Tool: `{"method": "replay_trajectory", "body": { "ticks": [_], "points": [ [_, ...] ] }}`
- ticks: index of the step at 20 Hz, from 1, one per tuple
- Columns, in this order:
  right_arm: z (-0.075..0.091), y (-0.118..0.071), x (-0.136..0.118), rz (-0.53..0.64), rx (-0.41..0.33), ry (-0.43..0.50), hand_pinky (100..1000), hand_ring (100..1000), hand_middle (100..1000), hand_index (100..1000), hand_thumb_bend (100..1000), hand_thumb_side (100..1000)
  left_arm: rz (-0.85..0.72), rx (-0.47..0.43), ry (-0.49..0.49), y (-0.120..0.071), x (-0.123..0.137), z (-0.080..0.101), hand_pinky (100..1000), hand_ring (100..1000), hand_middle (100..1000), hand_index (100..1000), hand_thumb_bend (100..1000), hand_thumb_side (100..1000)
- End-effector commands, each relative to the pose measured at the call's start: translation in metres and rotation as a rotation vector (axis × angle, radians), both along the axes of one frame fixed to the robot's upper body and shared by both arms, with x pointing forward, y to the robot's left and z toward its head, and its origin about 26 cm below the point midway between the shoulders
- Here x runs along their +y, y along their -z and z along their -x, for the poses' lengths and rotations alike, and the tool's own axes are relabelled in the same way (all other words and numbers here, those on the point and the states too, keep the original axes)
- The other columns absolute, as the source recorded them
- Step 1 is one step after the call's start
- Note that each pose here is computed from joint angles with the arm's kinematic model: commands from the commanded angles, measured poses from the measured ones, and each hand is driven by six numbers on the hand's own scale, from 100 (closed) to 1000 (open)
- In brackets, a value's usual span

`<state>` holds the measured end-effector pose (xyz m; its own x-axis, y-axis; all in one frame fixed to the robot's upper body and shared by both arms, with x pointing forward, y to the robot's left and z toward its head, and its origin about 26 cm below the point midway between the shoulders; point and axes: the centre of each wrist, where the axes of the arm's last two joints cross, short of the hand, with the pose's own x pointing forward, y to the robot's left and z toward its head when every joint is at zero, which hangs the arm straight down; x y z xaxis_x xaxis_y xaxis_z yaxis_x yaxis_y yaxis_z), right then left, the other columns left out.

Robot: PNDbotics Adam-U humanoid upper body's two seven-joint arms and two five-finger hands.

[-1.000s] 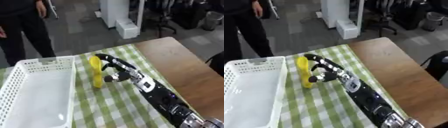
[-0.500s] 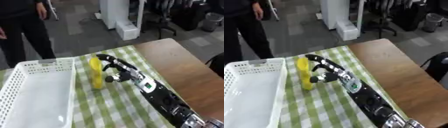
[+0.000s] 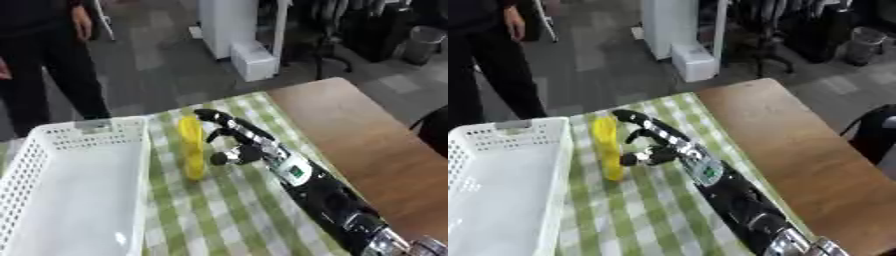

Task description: Pick up objects on the table and place them in the box.

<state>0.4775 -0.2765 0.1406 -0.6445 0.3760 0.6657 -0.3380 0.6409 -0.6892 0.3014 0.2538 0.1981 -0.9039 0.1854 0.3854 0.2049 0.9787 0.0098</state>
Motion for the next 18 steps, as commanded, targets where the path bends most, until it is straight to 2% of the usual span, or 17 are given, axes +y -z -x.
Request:
{"method": "replay_trajectory", "body": {
  "ticks": [1, 18],
  "points": [
    [-0.004, -0.022, -0.007, -0.001, -0.054, 0.014, 690, 1000, 1000, 1000, 1000, 700, -0.008, -0.03, 0.005, -0.007, -0.001, 0.001, 643, 593, 861, 897, 383, 771],
    [-0.005, -0.033, -0.008, -0.011, -0.08, 0.026, 694, 1000, 1000, 1000, 1000, 697, -0.019, -0.039, 0.018, -0.009, -0.004, 0.001, 642, 591, 863, 898, 384, 772]
  ]
}}
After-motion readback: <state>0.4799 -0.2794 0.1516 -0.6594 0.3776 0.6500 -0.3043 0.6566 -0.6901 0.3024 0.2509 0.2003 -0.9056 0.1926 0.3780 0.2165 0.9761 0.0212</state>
